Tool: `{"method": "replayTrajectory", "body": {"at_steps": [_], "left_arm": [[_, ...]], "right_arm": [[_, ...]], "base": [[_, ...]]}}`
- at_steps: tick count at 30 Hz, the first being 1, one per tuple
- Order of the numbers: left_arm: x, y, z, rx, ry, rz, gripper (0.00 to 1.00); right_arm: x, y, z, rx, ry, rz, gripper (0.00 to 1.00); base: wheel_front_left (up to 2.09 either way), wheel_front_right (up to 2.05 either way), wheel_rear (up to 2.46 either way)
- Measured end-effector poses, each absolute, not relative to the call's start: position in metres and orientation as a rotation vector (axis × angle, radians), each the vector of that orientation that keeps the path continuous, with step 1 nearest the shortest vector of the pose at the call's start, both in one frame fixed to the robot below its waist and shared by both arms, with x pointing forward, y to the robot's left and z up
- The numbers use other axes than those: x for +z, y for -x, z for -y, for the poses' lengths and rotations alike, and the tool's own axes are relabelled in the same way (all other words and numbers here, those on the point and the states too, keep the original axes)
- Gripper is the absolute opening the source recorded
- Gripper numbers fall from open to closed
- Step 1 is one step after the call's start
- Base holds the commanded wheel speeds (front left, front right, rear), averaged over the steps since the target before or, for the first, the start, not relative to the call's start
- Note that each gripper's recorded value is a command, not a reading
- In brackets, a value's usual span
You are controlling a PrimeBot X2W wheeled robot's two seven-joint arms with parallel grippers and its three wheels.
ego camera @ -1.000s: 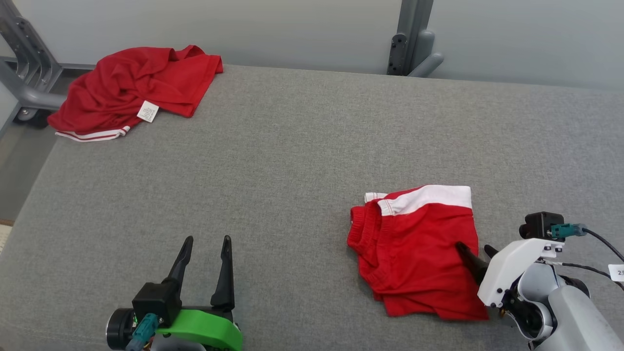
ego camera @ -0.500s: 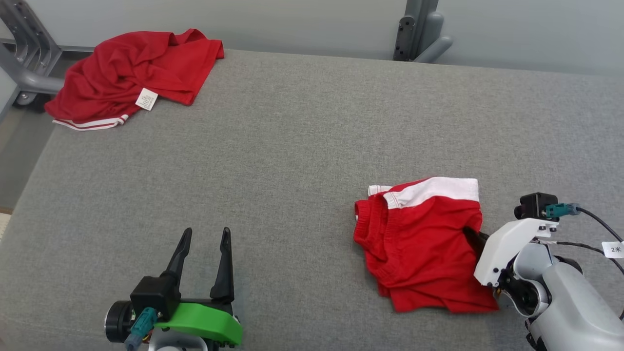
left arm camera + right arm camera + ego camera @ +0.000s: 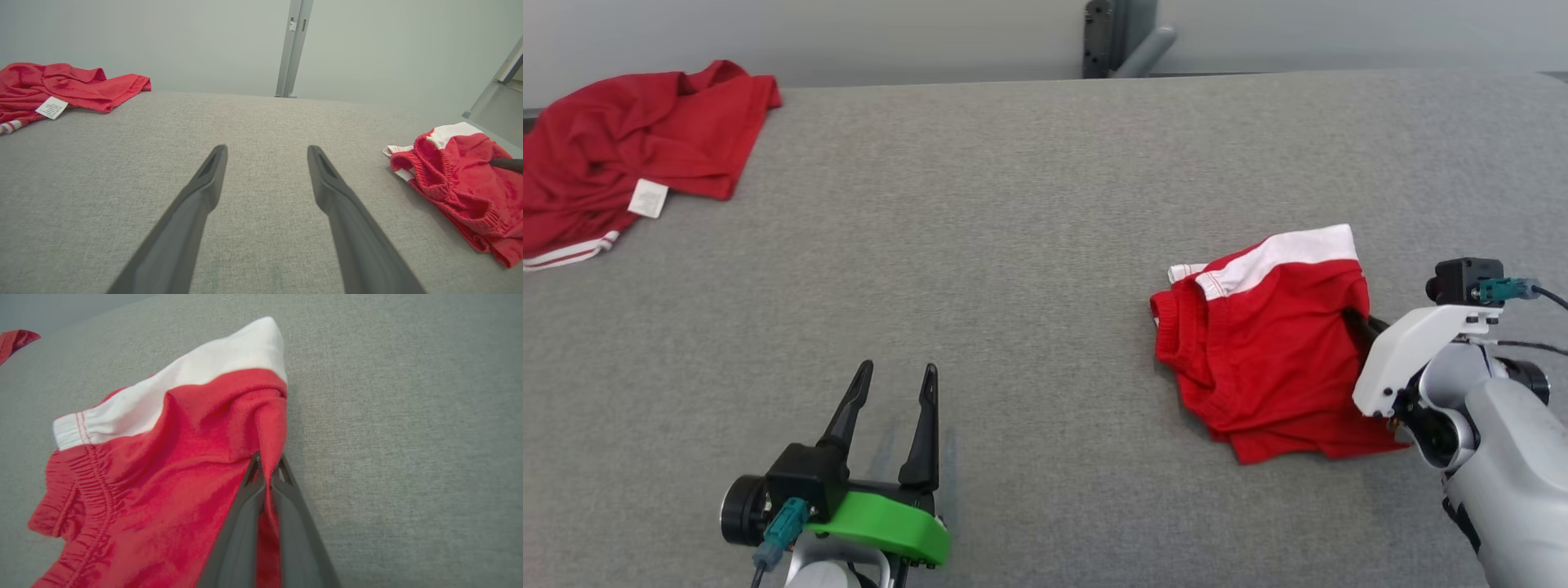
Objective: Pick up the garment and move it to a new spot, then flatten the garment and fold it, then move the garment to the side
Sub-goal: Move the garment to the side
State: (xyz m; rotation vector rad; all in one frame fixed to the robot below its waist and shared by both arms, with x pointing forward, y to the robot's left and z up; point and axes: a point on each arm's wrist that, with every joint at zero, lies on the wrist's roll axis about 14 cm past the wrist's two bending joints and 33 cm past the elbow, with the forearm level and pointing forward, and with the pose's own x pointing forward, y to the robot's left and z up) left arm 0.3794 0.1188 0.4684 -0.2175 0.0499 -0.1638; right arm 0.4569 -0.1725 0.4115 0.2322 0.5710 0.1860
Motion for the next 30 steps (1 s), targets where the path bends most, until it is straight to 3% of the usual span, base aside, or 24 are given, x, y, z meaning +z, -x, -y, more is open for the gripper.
{"method": "replayTrajectory", "body": {"at_steps": [16, 30], "left_arm": [[0.46, -0.426, -0.025, -0.454, 0.208, -0.062, 1.0], [0.434, -0.436, -0.033, -0.449, 0.19, -0.111, 1.0]], "right_arm": [[0.449, -0.461, 0.299, -0.089, -0.124, -0.454, 0.0], [0.459, -0.495, 0.345, -0.182, -0.04, -0.385, 0.0]], "base": [[0.0, 0.0, 0.0], [0.0, 0.0, 0.0]]}}
